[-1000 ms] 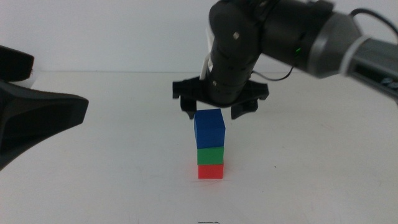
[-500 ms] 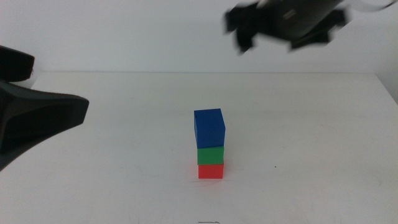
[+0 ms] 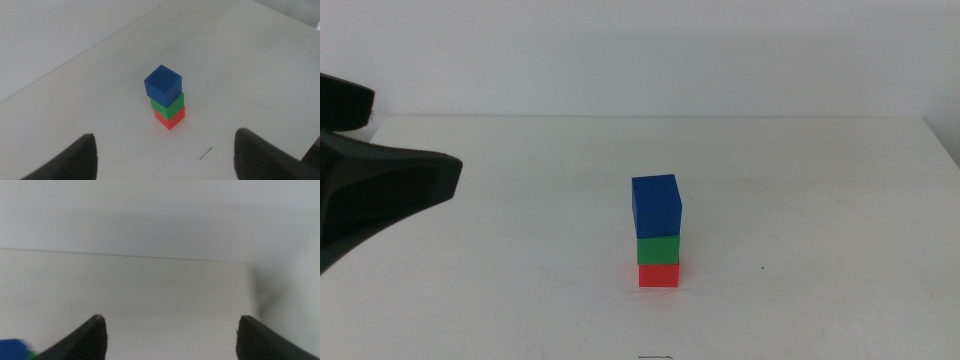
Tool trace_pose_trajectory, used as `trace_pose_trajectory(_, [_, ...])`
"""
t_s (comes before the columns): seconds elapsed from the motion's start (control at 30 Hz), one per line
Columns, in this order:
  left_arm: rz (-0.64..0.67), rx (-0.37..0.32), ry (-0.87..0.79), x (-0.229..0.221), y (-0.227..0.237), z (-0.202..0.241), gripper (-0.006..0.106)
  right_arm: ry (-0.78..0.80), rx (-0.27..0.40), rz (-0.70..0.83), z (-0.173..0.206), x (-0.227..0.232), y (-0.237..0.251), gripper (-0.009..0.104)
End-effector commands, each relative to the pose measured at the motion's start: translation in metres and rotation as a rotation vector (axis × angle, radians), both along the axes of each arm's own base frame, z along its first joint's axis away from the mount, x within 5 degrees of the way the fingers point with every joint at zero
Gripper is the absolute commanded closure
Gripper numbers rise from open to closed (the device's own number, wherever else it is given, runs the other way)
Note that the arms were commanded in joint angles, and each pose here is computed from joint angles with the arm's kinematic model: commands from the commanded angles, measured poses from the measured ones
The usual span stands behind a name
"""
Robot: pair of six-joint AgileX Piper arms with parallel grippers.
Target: Stack red cubes first, then green, then blue cubes in a specific spot.
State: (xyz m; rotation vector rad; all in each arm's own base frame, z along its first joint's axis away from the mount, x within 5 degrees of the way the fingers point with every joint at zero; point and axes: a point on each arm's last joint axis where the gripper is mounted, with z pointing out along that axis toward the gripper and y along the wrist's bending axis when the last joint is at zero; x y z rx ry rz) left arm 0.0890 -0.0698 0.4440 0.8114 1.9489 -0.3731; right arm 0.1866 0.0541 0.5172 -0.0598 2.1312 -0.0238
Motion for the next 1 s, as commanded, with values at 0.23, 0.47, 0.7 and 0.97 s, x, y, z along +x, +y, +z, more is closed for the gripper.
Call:
trace_pose_trajectory(0.23, [0.01, -0.047, -0.071, 0.003, -0.001, 0.011, 0.007, -0.282, -0.008, 0.06, -0.035, -0.056, -0.042, 0.029])
trace_pose_trajectory(0.47, [0.01, -0.047, -0.071, 0.003, -0.001, 0.011, 0.007, -0.361, -0.074, 0.121, -0.097, -0.059, -0.041, 0.029])
trace_pose_trajectory(0.7, [0.01, -0.047, -0.071, 0.003, -0.001, 0.011, 0.007, -0.345, -0.042, 0.086, -0.106, -0.056, -0.042, 0.029])
trace_pose_trajectory(0.97, [0.01, -0.047, -0.071, 0.003, -0.001, 0.011, 0.007, -0.329, -0.045, 0.082, -0.108, -0.056, -0.043, 0.029])
